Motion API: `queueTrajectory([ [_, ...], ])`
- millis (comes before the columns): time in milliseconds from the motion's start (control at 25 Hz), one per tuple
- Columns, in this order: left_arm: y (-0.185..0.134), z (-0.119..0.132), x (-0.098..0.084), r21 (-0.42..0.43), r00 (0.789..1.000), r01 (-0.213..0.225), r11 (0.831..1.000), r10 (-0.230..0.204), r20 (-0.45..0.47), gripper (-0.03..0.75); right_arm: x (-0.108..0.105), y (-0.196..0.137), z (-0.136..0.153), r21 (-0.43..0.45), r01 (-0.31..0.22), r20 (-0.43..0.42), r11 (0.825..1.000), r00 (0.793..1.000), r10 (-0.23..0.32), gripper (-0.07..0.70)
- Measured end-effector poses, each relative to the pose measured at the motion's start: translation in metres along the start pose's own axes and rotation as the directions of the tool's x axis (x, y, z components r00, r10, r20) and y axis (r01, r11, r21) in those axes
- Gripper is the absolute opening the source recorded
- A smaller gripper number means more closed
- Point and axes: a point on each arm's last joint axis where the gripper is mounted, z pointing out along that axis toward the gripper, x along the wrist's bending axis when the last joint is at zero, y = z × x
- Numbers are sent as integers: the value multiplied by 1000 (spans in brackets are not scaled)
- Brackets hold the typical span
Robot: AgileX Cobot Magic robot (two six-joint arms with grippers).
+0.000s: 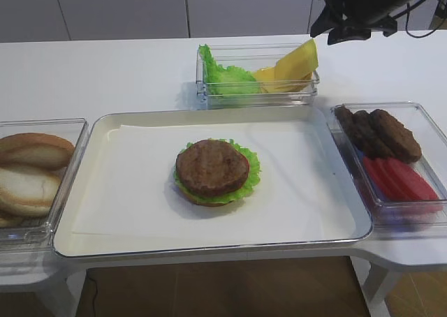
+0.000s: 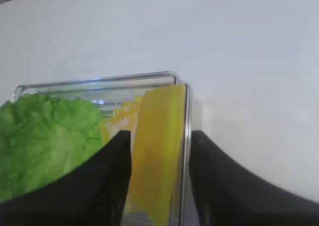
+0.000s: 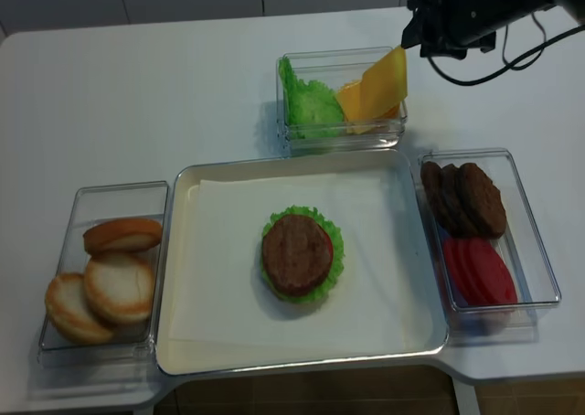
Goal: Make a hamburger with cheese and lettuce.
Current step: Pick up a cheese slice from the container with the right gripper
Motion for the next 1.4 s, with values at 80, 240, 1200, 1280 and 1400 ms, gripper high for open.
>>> queueTrajectory([
  [80, 0, 0, 0, 0, 1000, 0, 1000, 0, 0, 405, -5, 0, 9, 5, -9, 4, 1000, 1000, 9, 295],
  [240, 0, 0, 0, 0, 1000, 0, 1000, 0, 0, 405, -14, -4, 24, 22, -35, -2, 999, 999, 35, 276],
  [1200, 0, 0, 0, 0, 1000, 0, 1000, 0, 0, 405, -15, -5, 33, 17, -34, -52, 999, 998, 35, 2],
  [1280, 0, 0, 0, 0, 1000, 0, 1000, 0, 0, 405, -15, -5, 33, 18, -35, -57, 999, 998, 36, 2],
  [1400, 0, 0, 0, 0, 1000, 0, 1000, 0, 0, 405, -13, -5, 32, 20, -34, -66, 999, 997, 35, 2],
])
